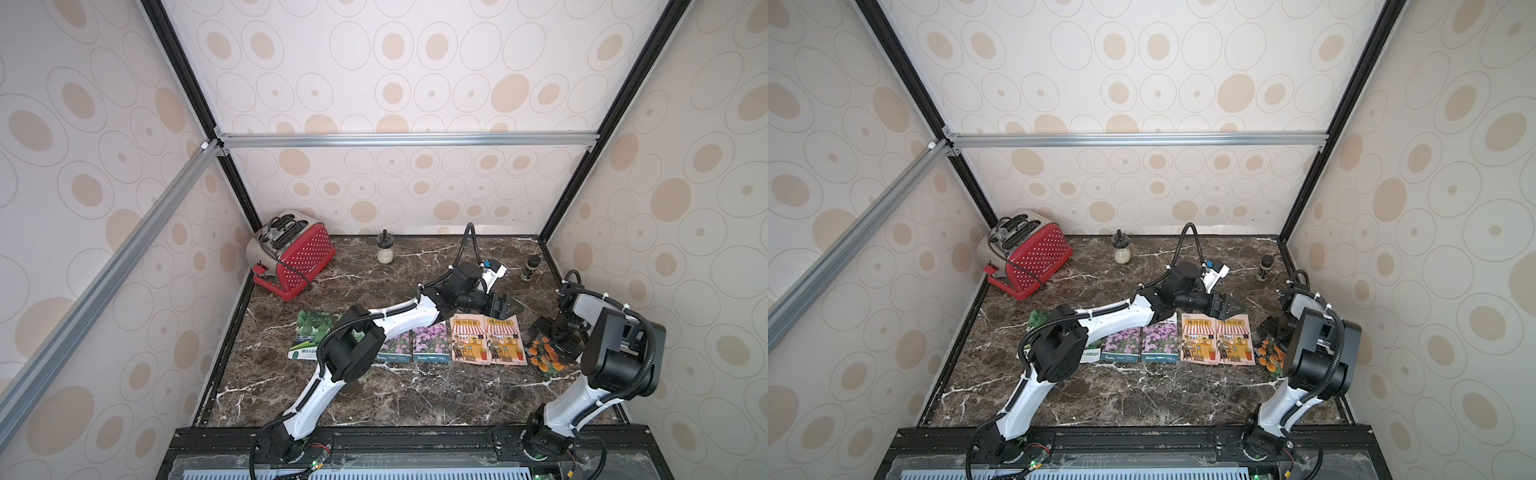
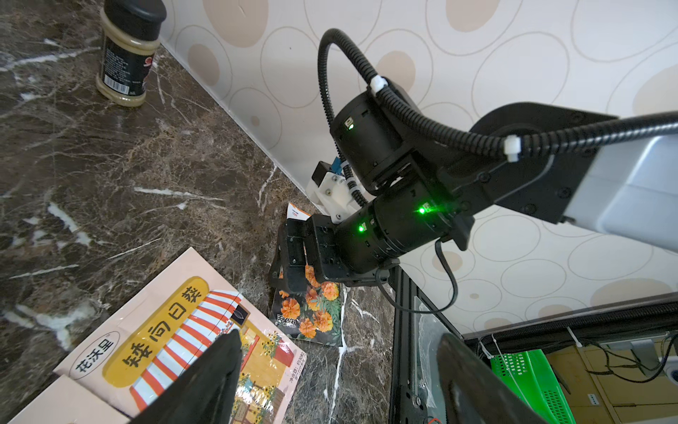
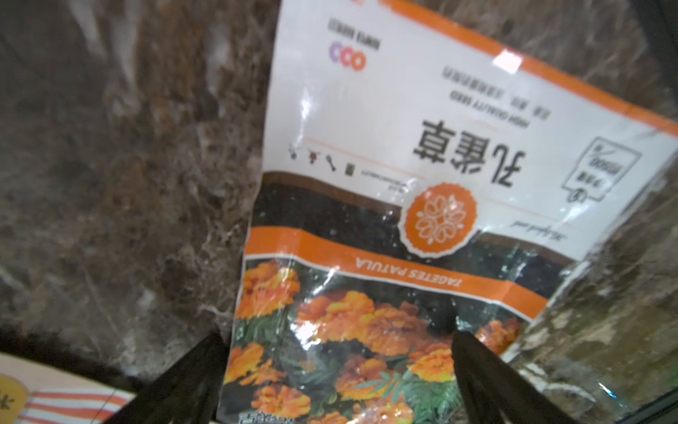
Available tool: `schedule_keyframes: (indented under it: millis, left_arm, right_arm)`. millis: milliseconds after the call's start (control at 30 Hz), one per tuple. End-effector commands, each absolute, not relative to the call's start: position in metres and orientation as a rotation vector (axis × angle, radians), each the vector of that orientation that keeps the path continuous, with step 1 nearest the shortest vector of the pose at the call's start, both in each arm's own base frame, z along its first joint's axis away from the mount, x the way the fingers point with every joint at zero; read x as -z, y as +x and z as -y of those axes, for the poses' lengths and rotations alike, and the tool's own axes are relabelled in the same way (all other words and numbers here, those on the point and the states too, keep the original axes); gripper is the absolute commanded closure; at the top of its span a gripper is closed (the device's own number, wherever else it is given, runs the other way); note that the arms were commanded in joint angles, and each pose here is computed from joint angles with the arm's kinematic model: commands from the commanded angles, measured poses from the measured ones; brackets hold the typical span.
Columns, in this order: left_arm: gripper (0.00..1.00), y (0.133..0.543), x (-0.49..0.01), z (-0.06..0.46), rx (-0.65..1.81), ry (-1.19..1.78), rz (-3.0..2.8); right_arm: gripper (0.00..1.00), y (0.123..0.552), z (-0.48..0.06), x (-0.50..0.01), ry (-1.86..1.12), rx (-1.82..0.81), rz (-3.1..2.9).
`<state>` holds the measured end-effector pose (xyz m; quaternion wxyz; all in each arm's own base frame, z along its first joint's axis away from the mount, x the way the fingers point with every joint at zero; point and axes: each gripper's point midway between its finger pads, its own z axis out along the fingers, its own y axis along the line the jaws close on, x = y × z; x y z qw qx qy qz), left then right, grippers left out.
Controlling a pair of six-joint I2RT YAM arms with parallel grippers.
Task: Arrange the seed packets in a row
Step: Pick up the seed packet from the center of the board.
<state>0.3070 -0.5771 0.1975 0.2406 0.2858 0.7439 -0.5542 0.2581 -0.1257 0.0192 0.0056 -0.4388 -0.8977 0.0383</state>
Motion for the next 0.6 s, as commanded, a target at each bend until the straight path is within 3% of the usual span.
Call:
schedule_keyframes:
  millis: [0,167,267,333,567]
  left_arm:
    - [0.15,0.311,-0.224,0.577,1.553,0.787,-1.95]
    - [0.15,0.31,-0.223,0.578,1.558,0.789,-1.947]
    - [0.15,0.31,-0.222,0.578,1.559,0.788,-1.949]
    - [0.15,0.311,-0.223,0.577,1.558,0.787,-1.947]
    - [0.15,0.311,-0.218,0.578,1.564,0.78,-1.956]
  right_arm:
    - [0.0,0.246,0.129,-0.01,-1.295,-0.199,2.761]
    - [0.01,0.246,0.129,-0.002,-1.236,-0.2,2.746]
    - [0.13,0.247,0.127,0.001,-1.196,-0.201,2.752]
    - [0.28,0.247,0.128,0.002,-1.18,-0.214,2.757]
    - [0.97,0.247,0.133,0.001,-1.138,-0.266,2.777]
